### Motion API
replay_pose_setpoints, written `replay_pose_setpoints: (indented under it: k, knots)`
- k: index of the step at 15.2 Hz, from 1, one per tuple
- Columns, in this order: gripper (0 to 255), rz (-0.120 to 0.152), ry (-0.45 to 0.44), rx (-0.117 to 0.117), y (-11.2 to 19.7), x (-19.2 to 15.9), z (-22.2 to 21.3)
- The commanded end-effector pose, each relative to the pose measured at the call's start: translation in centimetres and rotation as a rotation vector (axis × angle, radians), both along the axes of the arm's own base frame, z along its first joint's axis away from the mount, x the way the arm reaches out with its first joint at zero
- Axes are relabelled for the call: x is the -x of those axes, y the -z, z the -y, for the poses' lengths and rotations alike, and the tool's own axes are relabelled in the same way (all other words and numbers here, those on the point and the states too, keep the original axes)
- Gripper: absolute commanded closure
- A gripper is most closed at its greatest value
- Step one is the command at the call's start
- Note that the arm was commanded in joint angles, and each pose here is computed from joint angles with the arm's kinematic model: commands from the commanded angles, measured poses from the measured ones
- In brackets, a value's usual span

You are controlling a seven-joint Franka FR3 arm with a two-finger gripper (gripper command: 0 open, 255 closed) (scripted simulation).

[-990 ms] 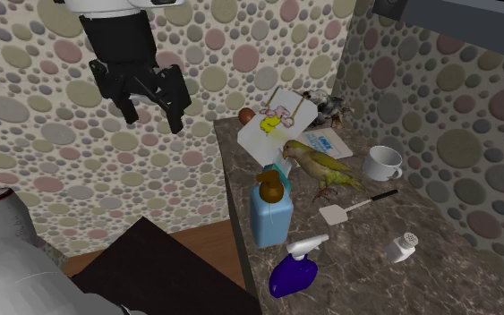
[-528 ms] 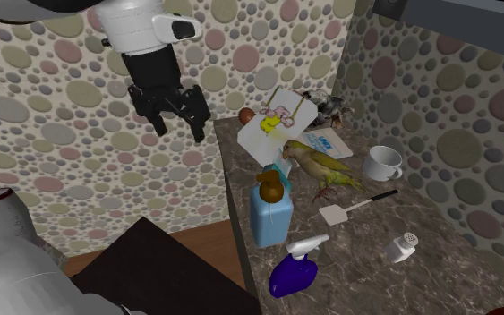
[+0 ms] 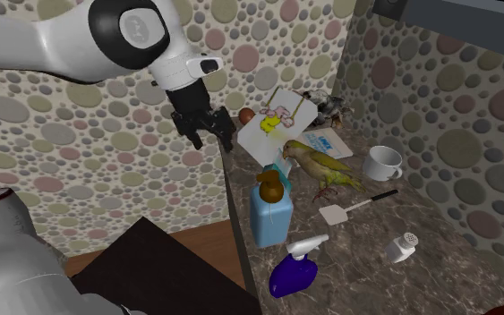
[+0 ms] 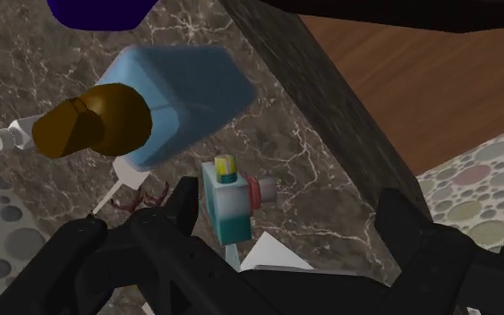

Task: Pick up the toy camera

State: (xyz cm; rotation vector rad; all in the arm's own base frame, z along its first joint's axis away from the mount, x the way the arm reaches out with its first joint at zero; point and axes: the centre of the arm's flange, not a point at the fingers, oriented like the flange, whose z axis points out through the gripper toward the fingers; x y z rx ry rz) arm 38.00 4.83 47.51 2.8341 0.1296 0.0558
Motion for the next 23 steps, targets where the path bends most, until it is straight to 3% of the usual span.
replay_pose_setpoints:
  k: [1, 16, 23]
  knots:
    - [0, 0.019, 0.014, 0.038, 1.8, -1.7, 0.1]
    - [0, 0.142, 0.128, 0.319, 15.3, -15.0, 3.7]
    - [0, 0.142, 0.128, 0.319, 19.0, -15.0, 3.7]
